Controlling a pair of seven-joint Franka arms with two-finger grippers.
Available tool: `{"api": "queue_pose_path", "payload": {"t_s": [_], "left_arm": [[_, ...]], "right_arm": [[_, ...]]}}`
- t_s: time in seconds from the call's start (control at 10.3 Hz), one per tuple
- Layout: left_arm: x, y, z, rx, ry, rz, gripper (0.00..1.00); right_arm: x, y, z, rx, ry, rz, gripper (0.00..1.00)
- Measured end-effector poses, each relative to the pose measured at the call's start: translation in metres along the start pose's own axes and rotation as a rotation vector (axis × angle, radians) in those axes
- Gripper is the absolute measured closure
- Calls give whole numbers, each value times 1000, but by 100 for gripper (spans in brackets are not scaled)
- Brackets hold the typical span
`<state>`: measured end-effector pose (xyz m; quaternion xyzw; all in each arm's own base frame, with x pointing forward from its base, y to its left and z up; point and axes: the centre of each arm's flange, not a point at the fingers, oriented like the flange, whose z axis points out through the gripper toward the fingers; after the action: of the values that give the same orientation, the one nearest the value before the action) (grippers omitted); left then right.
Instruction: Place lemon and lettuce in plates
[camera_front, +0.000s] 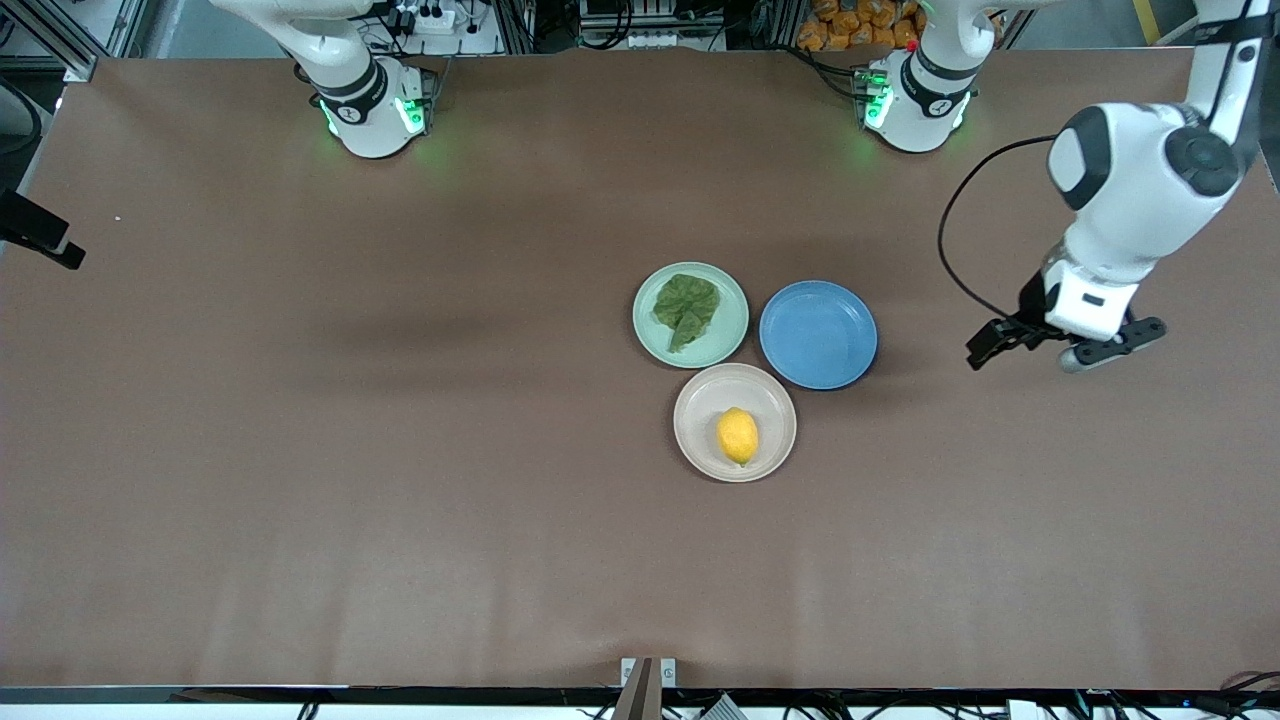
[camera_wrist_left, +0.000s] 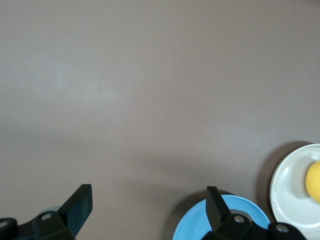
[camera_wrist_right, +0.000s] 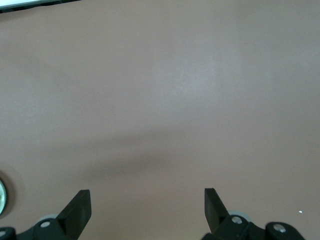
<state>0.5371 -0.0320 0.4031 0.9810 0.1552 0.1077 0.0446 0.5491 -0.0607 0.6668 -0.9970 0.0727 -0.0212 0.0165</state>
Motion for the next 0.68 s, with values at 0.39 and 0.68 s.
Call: {"api": "queue_pose_path", "payload": {"t_s": [0.39, 0.68], "left_arm": [[36, 16, -90, -1, -28, 180, 0], [54, 31, -159, -14, -4, 212, 0]], "right_arm": [[0, 1, 0, 5, 0, -18, 0], [-1, -1, -1, -17, 3, -58, 0]]}}
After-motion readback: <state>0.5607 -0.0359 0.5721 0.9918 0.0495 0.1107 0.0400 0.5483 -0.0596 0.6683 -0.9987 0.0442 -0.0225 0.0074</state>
